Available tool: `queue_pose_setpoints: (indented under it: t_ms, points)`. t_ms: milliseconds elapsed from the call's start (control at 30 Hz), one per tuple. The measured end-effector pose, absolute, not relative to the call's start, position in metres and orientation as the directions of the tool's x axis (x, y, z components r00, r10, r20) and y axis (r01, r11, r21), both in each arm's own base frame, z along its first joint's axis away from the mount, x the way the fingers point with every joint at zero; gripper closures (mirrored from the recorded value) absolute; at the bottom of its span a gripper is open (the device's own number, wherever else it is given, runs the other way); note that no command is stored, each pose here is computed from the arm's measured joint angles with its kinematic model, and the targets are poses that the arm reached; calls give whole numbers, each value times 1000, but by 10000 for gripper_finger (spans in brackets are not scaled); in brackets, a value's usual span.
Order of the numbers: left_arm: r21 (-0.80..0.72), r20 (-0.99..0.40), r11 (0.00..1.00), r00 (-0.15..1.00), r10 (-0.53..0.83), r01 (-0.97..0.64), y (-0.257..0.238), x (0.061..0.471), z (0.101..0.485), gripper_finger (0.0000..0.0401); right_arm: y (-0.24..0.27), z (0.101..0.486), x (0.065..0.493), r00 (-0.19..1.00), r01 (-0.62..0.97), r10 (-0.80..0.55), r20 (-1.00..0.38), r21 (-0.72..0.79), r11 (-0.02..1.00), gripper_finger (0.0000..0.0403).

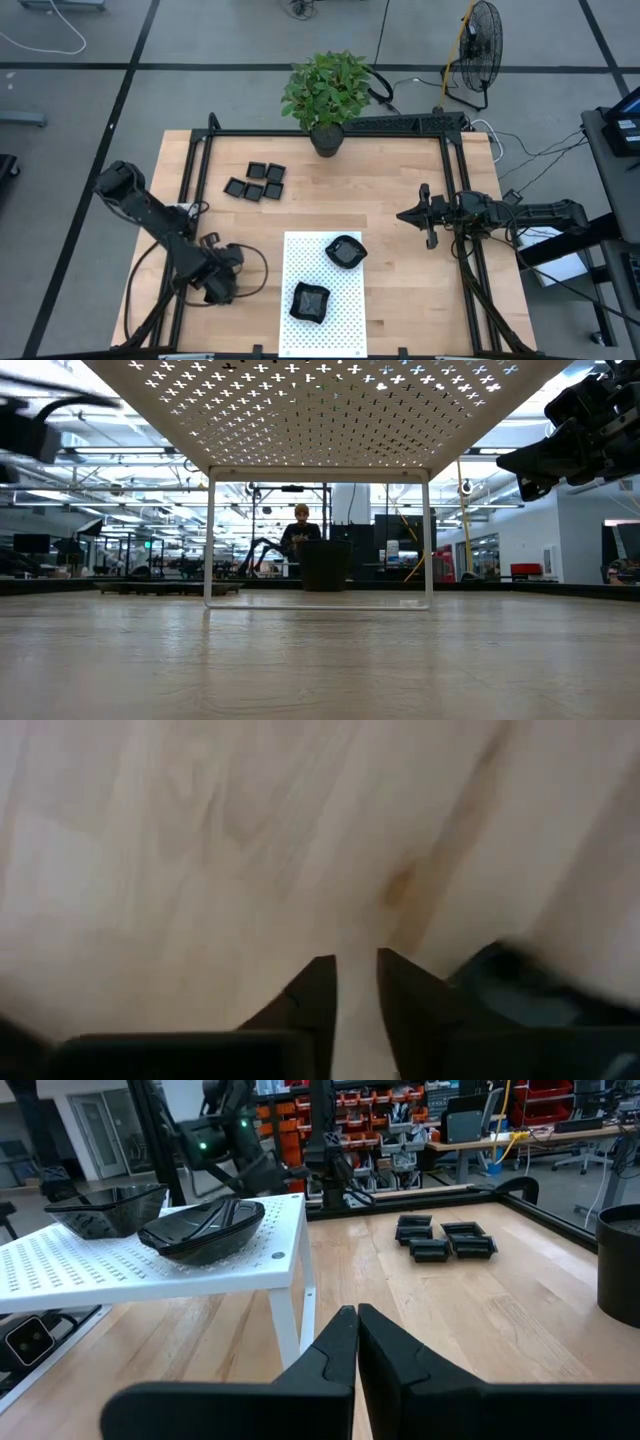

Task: Pick & Place Mini shaped plates
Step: Stack the distorted square plate on top of the distorted square plate on the shelf

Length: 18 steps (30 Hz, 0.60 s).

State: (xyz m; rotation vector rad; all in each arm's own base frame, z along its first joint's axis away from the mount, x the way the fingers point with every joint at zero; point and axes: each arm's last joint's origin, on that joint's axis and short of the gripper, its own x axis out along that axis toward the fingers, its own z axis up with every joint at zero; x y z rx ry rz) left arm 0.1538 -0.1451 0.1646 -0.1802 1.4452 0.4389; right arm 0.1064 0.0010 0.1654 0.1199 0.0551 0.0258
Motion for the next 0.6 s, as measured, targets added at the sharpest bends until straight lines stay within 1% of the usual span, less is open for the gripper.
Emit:
queue_pose_setpoints:
  t_ms: [133,267,433,600]
  points:
    - [198,-976,916,11,215,-348,-144,142,161,268,1,165,106,998,-22,29,-54,120,993,403]
    - [241,-966,920,15,259,-310,-144,139,162,243,1,165,106,998,-22,29,-54,120,992,403]
    - [239,-968,926,2,250,-293,-145,138,163,236,1,165,106,998,-22,29,-54,120,992,403]
    - [193,-981,951,-18,194,-244,-150,141,170,242,1,165,106,998,-22,29,-54,120,993,403]
